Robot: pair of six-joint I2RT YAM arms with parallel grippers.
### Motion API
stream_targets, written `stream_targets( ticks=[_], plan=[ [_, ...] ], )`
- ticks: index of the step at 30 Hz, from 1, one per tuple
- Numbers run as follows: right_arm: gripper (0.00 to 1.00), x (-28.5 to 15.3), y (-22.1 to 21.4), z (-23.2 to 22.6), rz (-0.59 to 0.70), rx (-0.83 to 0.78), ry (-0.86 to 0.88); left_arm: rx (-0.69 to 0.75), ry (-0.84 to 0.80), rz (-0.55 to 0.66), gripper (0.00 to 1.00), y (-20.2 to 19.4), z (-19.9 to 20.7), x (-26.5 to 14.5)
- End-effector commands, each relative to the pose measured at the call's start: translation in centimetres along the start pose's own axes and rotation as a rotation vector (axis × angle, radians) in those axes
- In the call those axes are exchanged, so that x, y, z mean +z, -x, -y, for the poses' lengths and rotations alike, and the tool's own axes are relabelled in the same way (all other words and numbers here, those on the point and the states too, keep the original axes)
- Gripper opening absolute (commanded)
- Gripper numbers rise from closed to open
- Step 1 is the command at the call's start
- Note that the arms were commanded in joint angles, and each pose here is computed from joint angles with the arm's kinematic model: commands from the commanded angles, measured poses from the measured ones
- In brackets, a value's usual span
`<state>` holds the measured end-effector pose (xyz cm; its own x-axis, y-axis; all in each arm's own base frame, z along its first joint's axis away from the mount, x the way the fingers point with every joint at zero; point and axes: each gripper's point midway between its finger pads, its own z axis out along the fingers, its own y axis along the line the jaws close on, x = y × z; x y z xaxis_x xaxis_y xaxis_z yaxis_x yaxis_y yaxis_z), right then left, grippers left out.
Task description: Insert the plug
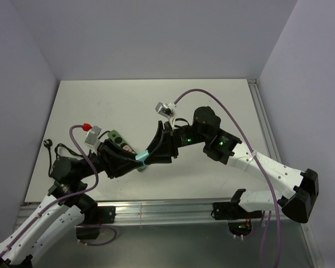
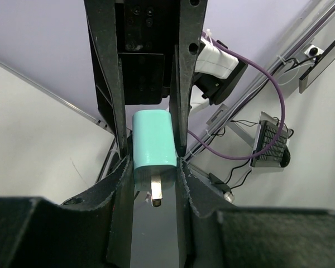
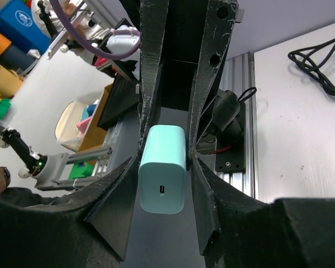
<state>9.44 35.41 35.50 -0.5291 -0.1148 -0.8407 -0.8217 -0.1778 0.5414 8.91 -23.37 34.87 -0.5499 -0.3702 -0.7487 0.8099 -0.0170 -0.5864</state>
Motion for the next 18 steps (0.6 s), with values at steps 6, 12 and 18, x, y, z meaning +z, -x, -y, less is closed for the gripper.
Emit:
stream_targets(
  ticks=[6, 12, 18],
  plan=[
    [0.00, 0.6, 1.7, -0.6, 0.029, -0.056, 0.019, 0.025, 0.014, 0.020, 0.00, 0.7, 0.1, 0.1],
    [0.00, -0.8, 2.0, 5.7, 0.070, -0.016, -0.374, -0.065, 0.826, 0.148, 0.56, 3.4, -11.8, -4.5],
    [0.00, -3.2, 2.1, 10.7, 0.106, 0.029, -0.676, -0.020, 1.168, 0.278, 0.84, 5.4, -16.3, -8.8]
  ],
)
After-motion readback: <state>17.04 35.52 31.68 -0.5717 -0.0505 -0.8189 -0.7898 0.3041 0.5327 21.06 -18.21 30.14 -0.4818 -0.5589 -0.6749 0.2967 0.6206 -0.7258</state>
